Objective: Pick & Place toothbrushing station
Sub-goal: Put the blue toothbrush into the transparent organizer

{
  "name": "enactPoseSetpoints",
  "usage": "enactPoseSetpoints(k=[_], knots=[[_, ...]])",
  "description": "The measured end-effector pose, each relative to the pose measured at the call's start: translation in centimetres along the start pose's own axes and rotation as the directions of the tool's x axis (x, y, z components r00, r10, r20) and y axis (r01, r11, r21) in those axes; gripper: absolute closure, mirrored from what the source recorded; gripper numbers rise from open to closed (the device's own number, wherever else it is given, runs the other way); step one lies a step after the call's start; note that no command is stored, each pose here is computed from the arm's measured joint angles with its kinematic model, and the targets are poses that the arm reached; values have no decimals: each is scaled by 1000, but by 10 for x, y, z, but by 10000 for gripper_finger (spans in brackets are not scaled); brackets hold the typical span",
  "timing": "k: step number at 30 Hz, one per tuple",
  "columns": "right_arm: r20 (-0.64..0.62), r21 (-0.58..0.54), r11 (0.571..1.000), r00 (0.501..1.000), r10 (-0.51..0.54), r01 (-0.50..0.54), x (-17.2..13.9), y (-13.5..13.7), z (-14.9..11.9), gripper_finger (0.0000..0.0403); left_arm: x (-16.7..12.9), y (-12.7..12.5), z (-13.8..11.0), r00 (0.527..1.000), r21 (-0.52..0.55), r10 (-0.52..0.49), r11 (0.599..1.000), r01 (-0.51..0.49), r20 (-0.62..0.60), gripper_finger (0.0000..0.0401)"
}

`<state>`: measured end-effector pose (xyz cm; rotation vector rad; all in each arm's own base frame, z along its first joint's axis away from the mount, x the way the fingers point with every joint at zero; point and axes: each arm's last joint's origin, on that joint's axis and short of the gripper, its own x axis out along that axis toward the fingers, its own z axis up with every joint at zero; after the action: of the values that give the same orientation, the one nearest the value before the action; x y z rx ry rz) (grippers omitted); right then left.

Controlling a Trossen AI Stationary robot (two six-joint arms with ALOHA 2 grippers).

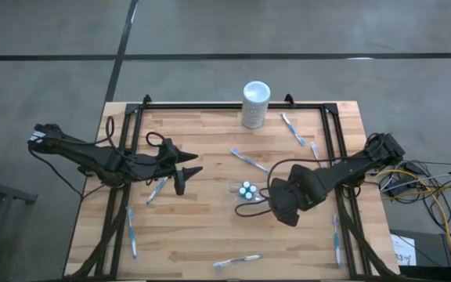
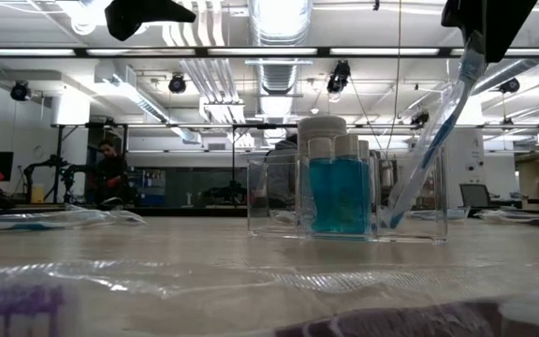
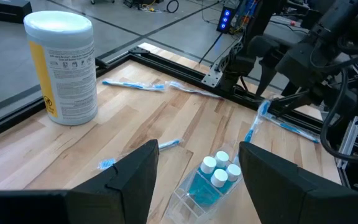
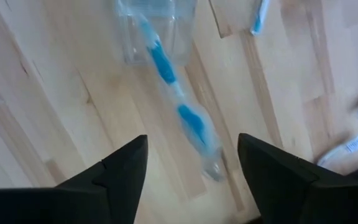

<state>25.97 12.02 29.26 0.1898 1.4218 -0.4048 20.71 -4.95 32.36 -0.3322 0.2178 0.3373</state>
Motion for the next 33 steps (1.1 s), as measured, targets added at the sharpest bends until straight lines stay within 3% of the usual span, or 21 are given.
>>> enactPoseSetpoints(k=[14,22,25,28,31,33], knots=[[30,24,998,998,54,-54,-42,-12,-36,156,0,0,0,1000,0,0,1000,0,0,172],[60,55,992,992,113,-116,-47,15,-66,159,0,0,0,1000,0,0,1000,0,0,172],[51,134,985,993,104,-110,-44,27,-80,163,0,0,0,1000,0,0,1000,0,0,172],[37,349,933,996,86,-93,-39,36,-92,162,0,0,0,1000,0,0,1000,0,0,172],[27,574,817,998,61,-65,-32,42,-102,160,0,0,0,1000,0,0,1000,0,0,171],[21,665,745,999,35,-40,-27,44,-105,159,0,0,0,1000,2,2,1000,-2,-3,172]])
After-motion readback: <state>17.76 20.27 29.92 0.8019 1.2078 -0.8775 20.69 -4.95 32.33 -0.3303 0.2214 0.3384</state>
